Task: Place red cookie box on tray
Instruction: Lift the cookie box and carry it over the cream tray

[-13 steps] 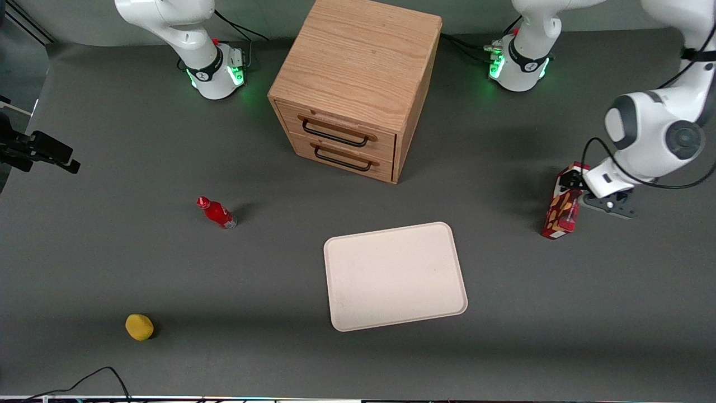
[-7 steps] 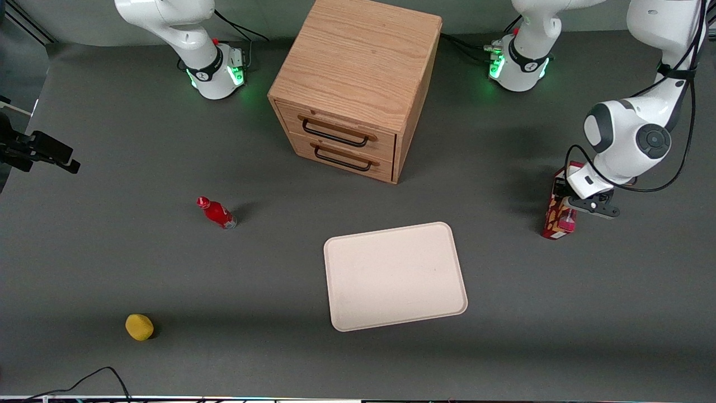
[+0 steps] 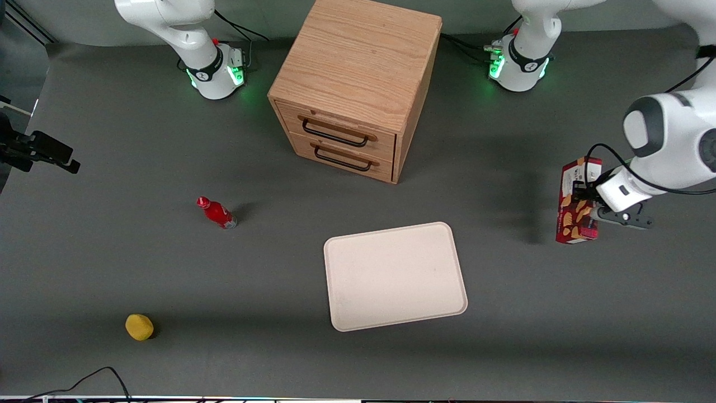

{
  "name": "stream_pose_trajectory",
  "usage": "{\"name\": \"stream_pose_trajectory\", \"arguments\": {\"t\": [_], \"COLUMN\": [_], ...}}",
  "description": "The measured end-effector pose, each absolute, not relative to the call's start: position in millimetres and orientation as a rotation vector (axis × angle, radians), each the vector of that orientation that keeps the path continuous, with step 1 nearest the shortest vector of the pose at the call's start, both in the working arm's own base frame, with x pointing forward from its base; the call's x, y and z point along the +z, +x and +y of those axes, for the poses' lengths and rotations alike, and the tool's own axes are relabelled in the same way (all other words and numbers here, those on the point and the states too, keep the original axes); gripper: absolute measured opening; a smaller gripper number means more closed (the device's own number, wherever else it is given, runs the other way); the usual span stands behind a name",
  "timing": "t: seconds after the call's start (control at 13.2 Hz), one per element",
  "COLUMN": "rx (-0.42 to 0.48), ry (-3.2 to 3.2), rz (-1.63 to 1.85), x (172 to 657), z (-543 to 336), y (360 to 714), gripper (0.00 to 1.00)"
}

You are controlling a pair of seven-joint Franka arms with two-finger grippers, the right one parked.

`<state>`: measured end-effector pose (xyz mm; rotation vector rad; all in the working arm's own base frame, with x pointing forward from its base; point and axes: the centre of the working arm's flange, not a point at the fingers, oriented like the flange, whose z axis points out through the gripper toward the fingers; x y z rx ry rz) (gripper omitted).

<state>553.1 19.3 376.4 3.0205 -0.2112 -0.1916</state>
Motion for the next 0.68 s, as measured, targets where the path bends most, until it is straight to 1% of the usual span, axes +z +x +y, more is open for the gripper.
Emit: {"name": "stream_pose_trajectory", "arguments": {"t": [0.08,0.15,0.23,0.3,0.38,0.45,0.53,0.68], "rx": [-0.211,-0.21,-0.191,-0.167,-0.158,-0.143,-0.101,-0.012], "ry": [3.026,3.034,3.04,3.04,3.036,3.028,3.022,3.051], "rz": [-0.137,-0.06,0.023,0.103,0.162,0.218,0.277,0.364], "x": [418.3,459.4,488.4,505.1,509.5,502.8,486.5,425.3], "z": [-7.5,-38.5,-67.0,-96.0,-127.2,-161.5,-196.2,-253.5], "y": [561.9,567.9,570.8,571.3,569.8,569.6,573.2,585.1], "gripper": [0.19,0.19,0.19,0.19,0.19,0.19,0.19,0.19]}}
